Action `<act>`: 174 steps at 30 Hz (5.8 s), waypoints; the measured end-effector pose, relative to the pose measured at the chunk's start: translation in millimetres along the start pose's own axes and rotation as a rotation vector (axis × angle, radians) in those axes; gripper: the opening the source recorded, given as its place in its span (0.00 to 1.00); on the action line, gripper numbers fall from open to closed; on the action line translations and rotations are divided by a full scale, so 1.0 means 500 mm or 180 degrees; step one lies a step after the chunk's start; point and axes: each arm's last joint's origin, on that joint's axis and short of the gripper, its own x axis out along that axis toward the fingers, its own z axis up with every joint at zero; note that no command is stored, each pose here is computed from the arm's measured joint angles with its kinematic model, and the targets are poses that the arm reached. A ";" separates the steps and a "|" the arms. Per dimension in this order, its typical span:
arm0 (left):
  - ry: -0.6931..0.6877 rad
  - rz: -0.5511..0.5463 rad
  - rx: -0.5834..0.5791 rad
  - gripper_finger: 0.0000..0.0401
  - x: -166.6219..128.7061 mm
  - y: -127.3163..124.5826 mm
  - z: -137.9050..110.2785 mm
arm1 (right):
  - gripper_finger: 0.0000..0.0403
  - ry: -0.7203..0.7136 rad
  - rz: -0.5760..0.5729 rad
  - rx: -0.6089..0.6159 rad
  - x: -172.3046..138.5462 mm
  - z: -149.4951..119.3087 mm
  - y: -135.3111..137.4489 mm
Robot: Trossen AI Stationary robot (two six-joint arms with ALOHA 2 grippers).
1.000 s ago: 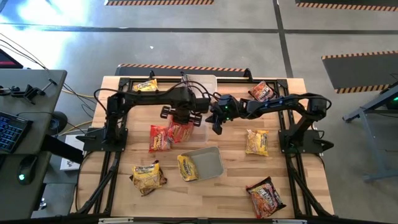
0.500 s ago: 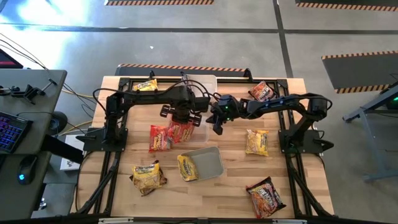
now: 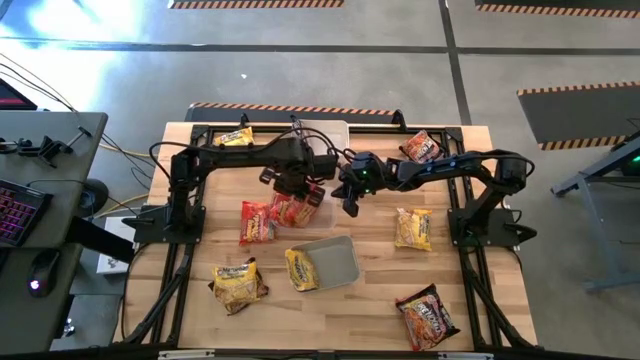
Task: Sort Maruchan noodles
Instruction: Put the orange noodle pack into the transparent bin, then put the yellow noodle pack into the gray bin
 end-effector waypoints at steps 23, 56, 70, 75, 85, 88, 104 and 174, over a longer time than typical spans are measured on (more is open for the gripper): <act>-0.0722 -0.0830 0.1096 0.32 -0.075 -0.039 -0.048 | 0.00 0.0003 -0.0003 -0.0010 -0.001 0.000 0.000; -0.1178 -0.1618 0.0198 0.25 -0.073 0.052 -0.113 | 0.00 0.0003 -0.0018 0.0002 -0.001 0.001 0.000; -0.0620 -0.1085 0.0411 0.60 0.033 0.038 -0.037 | 0.00 -0.0004 -0.0061 0.0078 -0.001 0.001 -0.001; -0.0589 -0.1014 0.0459 0.61 0.051 0.032 -0.028 | 0.00 -0.0009 -0.0064 0.0076 -0.001 0.001 -0.001; -0.0342 -0.1034 0.0409 0.48 0.085 0.019 -0.013 | 0.00 -0.0015 -0.0075 0.0074 -0.001 0.001 -0.001; -0.0305 -0.1041 0.0315 0.38 0.085 0.022 -0.012 | 0.00 -0.0023 -0.0084 0.0074 -0.001 0.002 -0.001; -0.0128 -0.0934 -0.0716 0.03 0.070 0.031 -0.037 | 0.00 -0.0029 -0.0093 0.0073 -0.001 0.002 -0.002; -0.0365 -0.2207 0.0069 0.01 -0.081 0.190 -0.426 | 0.00 -0.0028 -0.0098 0.0242 -0.001 0.002 -0.002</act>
